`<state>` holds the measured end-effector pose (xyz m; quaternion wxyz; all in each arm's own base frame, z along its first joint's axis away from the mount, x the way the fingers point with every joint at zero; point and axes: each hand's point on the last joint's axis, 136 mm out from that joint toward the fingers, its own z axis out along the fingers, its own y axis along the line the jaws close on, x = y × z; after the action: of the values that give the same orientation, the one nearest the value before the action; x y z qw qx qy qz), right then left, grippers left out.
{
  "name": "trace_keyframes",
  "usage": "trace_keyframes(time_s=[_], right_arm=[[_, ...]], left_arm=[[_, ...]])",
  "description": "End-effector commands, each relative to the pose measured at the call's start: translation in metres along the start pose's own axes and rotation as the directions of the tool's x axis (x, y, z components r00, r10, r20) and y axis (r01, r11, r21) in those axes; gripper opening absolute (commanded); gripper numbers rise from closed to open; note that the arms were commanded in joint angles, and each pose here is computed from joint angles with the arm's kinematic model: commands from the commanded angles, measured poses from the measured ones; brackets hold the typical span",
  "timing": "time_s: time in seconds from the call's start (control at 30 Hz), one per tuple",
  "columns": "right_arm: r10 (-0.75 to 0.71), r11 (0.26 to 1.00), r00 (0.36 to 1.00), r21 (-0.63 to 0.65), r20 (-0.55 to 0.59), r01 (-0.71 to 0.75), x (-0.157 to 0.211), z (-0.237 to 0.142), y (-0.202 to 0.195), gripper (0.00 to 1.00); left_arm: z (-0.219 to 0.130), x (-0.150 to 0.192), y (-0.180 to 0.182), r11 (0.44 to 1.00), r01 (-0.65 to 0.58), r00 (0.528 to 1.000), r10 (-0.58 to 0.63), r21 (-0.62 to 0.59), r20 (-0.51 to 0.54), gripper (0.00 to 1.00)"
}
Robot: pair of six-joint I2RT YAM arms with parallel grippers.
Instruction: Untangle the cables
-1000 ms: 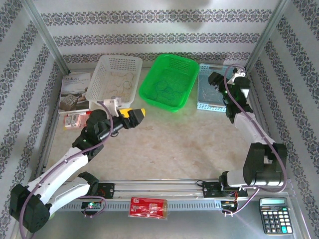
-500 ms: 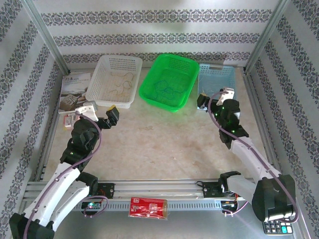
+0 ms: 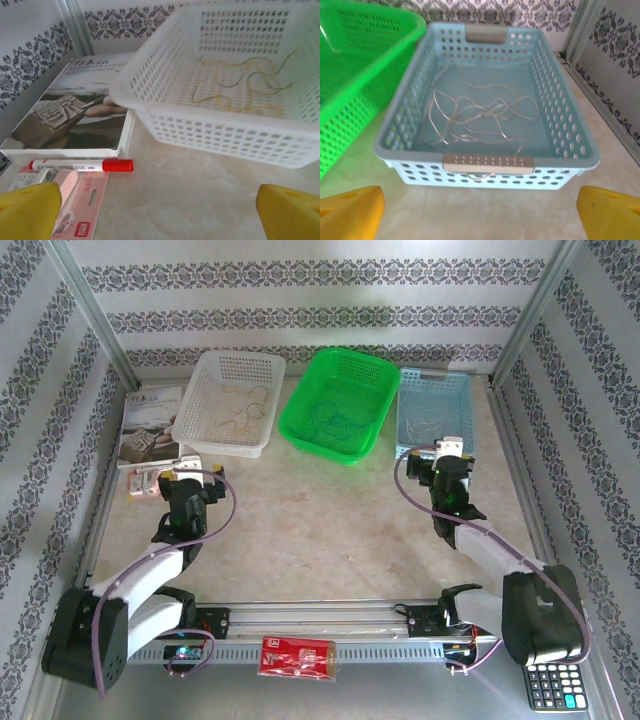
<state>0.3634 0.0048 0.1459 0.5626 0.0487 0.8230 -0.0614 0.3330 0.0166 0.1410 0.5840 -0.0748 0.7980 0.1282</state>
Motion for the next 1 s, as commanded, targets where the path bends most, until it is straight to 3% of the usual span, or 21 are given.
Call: trace_keyframes(time_s=[0.0,0.23,0.37,0.47,0.63,0.77,0.97], right_arm=[[-0.040,0.998,0.997,0.041,0.059,0.037,-0.001,0.006,-0.007,0.98],[-0.058,0.996,0.990,-0.060,0.126,0.066,0.000,0.015,0.011,0.98],[-0.033,0.997,0.984,-0.068,0.173,0.045,0.020,0.020,0.005,0.98],[-0.019,0.997,0.978,-0.075,0.207,0.036,0.026,0.024,0.005,0.98],[-0.015,0.988,0.989,-0.152,0.145,0.037,0.027,0.034,0.013,0.98],[0.025,0.999,0.996,-0.037,0.085,-0.022,0.031,0.043,-0.008,0.98],[0.036,0.999,0.997,-0.036,0.073,-0.033,0.034,0.043,-0.011,0.98]], left_arm=[[0.006,-0.009,0.014,0.996,0.028,0.994,-0.020,-0.079,0.109,1.00],[0.024,-0.002,-0.005,1.000,-0.011,0.989,0.010,0.006,0.145,1.00],[0.035,0.005,-0.024,0.994,-0.043,0.991,0.029,0.105,0.128,1.00],[0.040,0.012,-0.026,0.993,-0.043,0.992,0.029,0.113,0.123,1.00],[0.051,0.023,-0.027,0.990,-0.033,0.994,0.018,0.135,0.111,1.00],[0.061,0.025,-0.031,0.988,-0.039,0.998,0.031,0.151,0.055,1.00],[0.076,0.030,-0.022,0.985,0.032,0.999,-0.026,0.170,-0.037,1.00]])
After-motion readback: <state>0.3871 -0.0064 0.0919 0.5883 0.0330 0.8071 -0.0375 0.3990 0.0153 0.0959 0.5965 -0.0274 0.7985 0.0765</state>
